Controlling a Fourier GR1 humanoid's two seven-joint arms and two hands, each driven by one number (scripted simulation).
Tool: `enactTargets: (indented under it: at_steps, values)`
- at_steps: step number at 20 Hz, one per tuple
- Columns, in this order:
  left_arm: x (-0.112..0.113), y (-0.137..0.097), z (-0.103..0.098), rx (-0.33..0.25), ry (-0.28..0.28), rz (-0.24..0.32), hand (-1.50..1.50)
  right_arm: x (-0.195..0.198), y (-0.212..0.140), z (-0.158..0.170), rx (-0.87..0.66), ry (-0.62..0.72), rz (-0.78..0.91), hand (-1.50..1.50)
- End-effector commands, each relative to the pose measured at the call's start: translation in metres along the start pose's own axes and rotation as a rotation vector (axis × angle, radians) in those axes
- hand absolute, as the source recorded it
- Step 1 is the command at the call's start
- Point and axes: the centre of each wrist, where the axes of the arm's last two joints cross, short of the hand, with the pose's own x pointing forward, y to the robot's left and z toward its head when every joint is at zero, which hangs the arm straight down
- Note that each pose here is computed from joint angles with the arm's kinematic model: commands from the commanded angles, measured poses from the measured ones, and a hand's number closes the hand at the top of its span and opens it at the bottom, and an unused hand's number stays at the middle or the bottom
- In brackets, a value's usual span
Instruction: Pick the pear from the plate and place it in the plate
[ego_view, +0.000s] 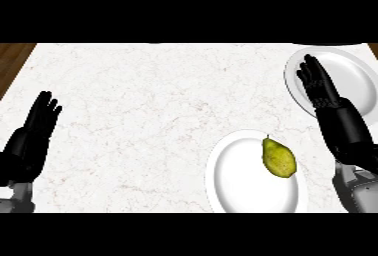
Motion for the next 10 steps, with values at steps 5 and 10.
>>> enactTargets:
  at_steps: [5,10]
  values:
    - [-0.020,-0.020,0.003,-0.093,0.025,-0.075,0.00,-0.024,0.074,-0.021,0.139,0.421,-0.411,1.50]
    - [-0.039,-0.024,0.009,-0.138,0.084,-0.050,0.00,-0.038,0.078,-0.013,-0.184,0.423,-0.123,-1.50]
